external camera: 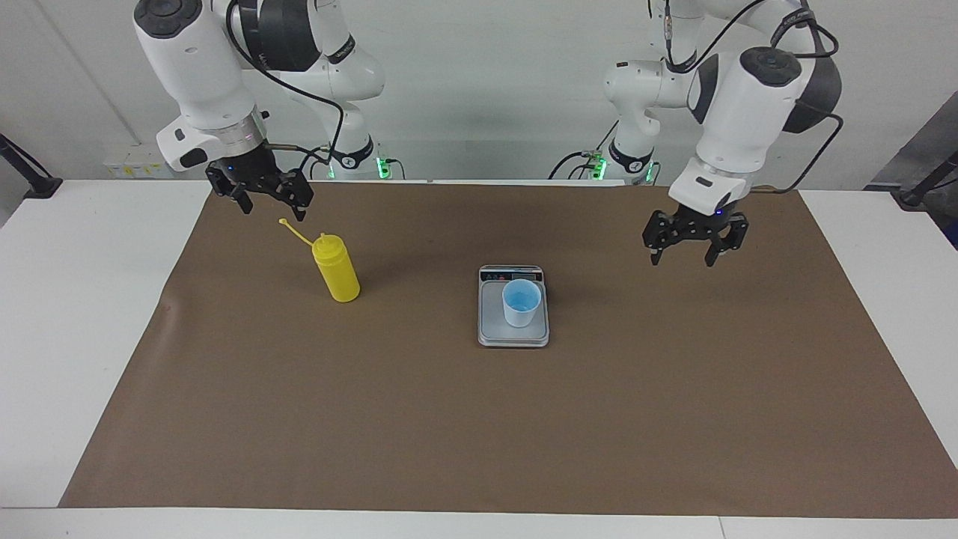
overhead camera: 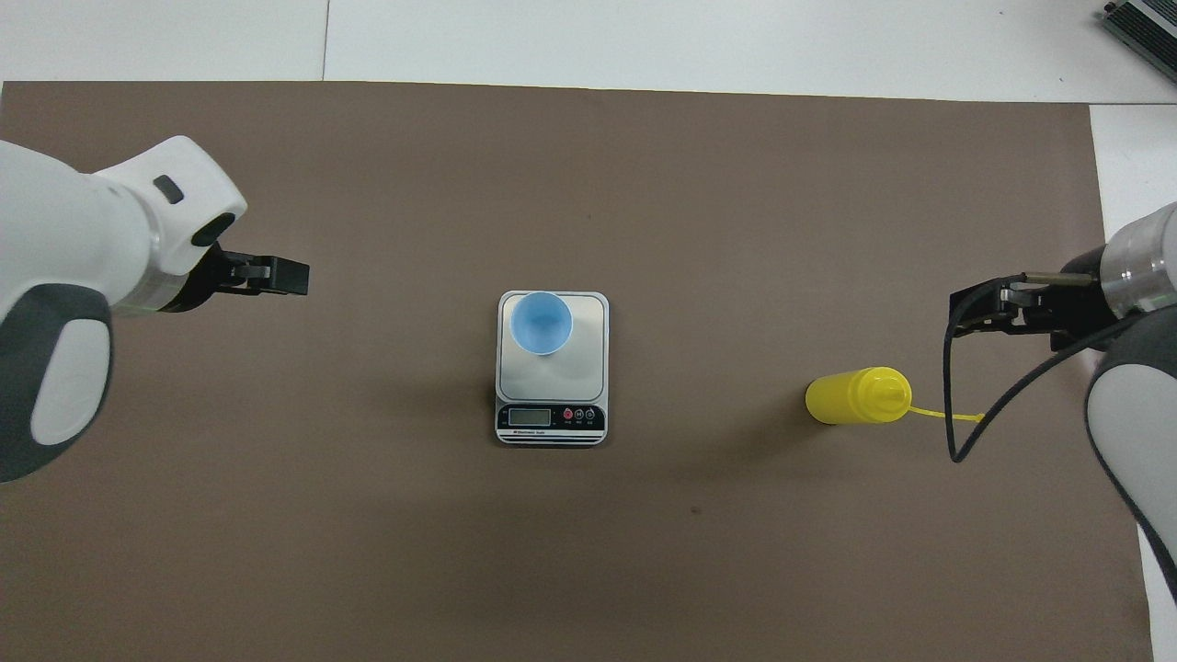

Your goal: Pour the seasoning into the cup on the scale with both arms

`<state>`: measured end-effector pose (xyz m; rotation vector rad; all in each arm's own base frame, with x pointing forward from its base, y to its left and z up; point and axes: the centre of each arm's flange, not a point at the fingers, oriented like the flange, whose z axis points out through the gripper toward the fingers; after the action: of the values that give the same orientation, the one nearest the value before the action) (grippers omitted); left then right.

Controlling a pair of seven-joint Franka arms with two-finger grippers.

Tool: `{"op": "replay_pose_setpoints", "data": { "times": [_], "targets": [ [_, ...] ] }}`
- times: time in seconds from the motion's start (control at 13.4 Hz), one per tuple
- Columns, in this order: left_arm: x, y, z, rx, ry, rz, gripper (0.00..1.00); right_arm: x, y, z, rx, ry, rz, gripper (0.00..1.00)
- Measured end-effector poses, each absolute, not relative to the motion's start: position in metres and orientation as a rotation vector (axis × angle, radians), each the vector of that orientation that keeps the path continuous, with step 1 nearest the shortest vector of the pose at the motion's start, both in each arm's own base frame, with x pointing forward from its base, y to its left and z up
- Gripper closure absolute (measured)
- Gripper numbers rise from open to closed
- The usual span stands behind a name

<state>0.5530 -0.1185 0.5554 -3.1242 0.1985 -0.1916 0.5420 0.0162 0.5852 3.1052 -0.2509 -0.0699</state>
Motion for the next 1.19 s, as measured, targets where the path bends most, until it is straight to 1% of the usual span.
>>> {"op": "replay_pose_setpoints", "data": {
  "times": [0.37,0.52,0.67,0.97,1.19],
  "targets": [
    [0.546,-0.066,0.604,-3.137,0.24,-0.12,0.0,0.542,-0.023,0.578,3.1,-0.33,-0.084,0.0],
    [0.544,-0.057,0.605,-3.152,0.218,-0.09,0.0,0.541,-0.029,0.568,3.08,-0.464,-0.103,0.0],
    [0.542,-0.055,0.612,-3.154,0.215,-0.064,0.0,0.539,-0.03,0.557,3.049,-0.687,-0.141,0.0],
    [0.54,-0.057,0.619,-3.148,0.277,-0.06,0.0,0.532,-0.058,0.523,3.0,-1.164,-0.305,0.0],
    [0.539,-0.055,0.615,-3.148,0.277,-0.037,0.0,0.542,-0.069,0.478,2.904,-1.431,-0.467,0.0]
  ]
}}
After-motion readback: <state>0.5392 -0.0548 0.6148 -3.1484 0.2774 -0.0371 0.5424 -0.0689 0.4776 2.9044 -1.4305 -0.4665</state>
